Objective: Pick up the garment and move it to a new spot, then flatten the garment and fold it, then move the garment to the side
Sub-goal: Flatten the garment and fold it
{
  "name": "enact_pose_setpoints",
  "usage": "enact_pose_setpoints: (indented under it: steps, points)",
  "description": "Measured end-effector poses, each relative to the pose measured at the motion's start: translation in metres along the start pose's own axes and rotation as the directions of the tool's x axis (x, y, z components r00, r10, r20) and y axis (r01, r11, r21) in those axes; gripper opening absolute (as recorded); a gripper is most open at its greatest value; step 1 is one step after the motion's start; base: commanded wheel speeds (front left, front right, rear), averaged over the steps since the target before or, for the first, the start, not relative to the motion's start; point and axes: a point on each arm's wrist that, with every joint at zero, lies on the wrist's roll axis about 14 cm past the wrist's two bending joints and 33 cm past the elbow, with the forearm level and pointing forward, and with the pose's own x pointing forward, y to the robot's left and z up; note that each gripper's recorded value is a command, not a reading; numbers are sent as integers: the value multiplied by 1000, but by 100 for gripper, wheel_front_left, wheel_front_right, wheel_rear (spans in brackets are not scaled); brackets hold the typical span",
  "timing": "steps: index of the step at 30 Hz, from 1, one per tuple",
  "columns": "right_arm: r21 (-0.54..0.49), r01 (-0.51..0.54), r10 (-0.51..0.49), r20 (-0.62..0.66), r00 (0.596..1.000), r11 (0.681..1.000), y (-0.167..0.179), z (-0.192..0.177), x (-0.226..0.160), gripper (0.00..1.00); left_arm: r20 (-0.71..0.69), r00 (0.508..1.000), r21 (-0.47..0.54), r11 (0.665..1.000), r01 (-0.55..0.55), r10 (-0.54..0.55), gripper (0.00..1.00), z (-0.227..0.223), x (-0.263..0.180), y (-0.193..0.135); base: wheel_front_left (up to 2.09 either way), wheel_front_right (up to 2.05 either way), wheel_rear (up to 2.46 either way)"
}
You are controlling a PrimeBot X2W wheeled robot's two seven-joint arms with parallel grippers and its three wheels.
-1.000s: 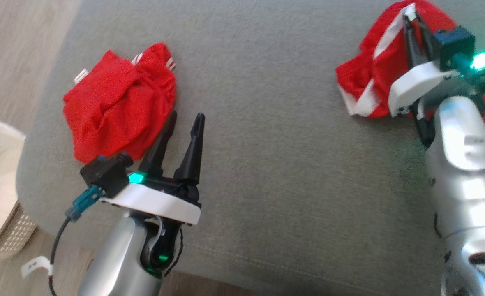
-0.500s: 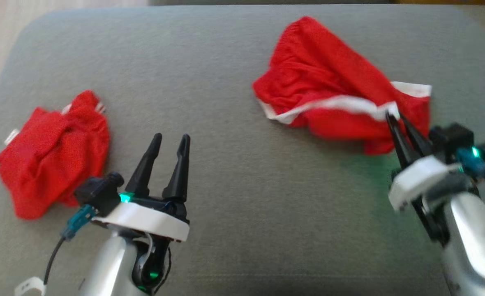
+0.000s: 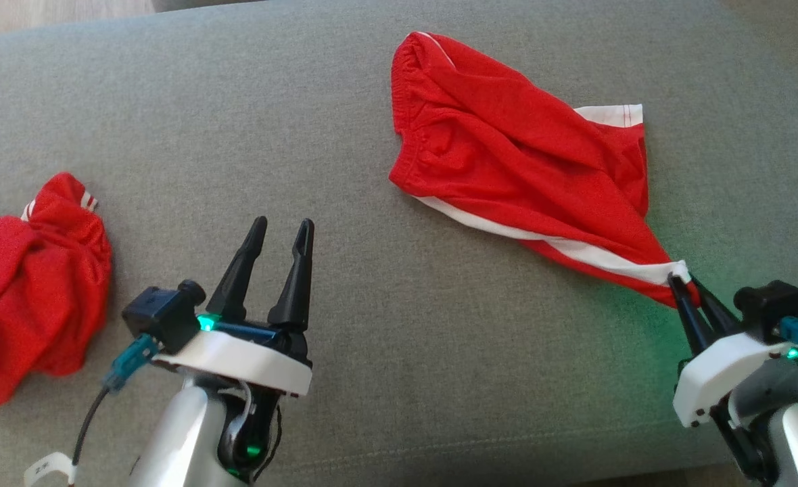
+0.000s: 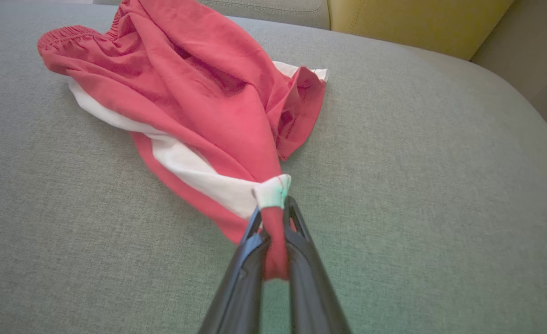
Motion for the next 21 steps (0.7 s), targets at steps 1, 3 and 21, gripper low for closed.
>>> enact_pose_setpoints:
  steps: [1, 3, 21]
  points:
    - [6, -2, 2, -2, 1000, 1000, 2, -1, 0, 0, -2, 1000, 0, 1000, 1, -1, 100, -1, 0, 0, 0, 0, 0]
    - [15, -5, 5, -7, 1000, 1000, 4, -3, 1, 37, -3, 1000, 0, 1000, 0, 0, 100, -1, 0, 0, 0, 0, 0]
    - [223, 240, -307, 348, 886, 945, -57, 62, -21, 100, -13, 1000, 6, 1000, 24, -24, 100, -4, 3, -7, 0, 0, 0]
